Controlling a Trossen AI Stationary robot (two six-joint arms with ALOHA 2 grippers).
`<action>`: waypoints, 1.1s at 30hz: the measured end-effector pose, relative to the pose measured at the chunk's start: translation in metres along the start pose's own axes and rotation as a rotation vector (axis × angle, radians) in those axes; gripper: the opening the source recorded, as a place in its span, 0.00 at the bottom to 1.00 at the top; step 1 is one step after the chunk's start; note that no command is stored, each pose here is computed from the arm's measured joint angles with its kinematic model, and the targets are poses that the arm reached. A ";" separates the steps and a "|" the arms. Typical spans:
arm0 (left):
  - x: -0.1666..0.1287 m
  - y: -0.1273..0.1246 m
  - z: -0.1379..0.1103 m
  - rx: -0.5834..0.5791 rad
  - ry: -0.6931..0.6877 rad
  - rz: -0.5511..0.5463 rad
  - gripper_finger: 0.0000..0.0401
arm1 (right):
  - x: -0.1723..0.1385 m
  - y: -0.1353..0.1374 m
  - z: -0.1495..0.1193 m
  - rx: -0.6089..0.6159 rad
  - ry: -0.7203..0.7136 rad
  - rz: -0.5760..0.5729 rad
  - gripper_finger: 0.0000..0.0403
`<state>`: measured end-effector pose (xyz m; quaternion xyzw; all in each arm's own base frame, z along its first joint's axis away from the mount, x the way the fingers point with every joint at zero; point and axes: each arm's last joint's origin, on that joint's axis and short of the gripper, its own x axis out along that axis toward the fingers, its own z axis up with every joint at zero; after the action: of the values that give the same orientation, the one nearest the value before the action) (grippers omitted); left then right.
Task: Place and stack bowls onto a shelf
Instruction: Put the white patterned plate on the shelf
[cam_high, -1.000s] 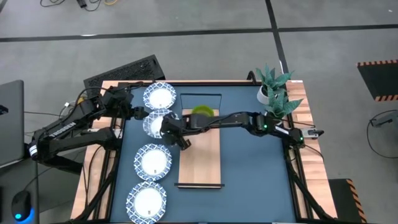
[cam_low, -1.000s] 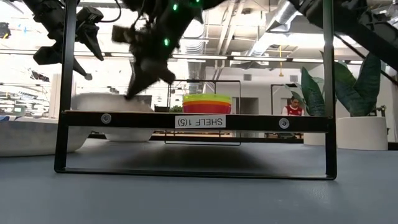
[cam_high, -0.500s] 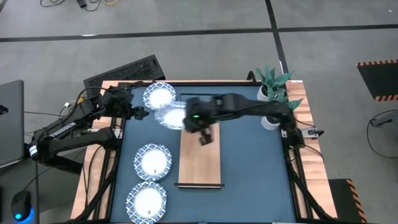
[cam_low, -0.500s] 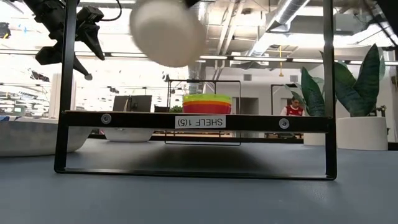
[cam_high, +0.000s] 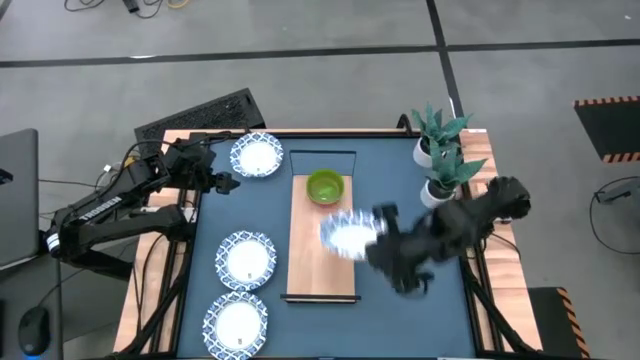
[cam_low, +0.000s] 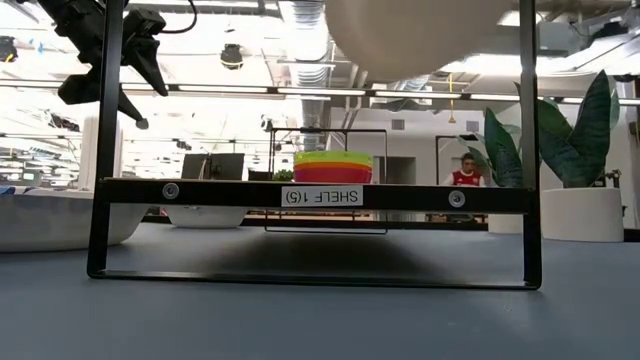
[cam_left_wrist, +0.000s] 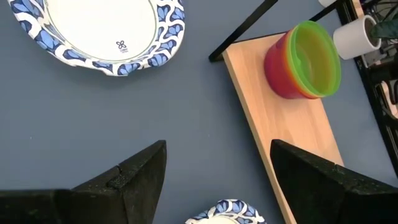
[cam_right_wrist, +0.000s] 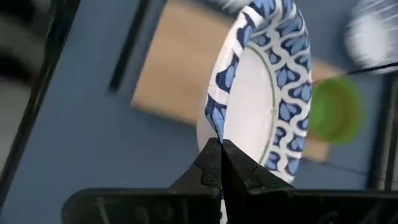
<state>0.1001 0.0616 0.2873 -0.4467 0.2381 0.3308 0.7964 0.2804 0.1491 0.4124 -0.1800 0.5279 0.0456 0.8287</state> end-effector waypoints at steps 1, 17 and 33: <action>0.000 0.000 0.000 0.000 0.000 0.000 0.68 | 0.011 0.011 -0.003 -0.041 0.046 -0.009 0.05; 0.000 0.000 0.000 0.011 -0.006 0.008 0.68 | 0.105 0.055 -0.014 -0.366 0.056 -0.166 0.05; 0.000 0.003 0.002 -0.006 -0.085 0.092 0.68 | 0.134 0.049 -0.031 -0.807 -0.079 -0.150 0.05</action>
<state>0.0982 0.0648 0.2871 -0.4232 0.2232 0.3864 0.7885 0.2994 0.1688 0.2691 -0.5268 0.4210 0.1955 0.7121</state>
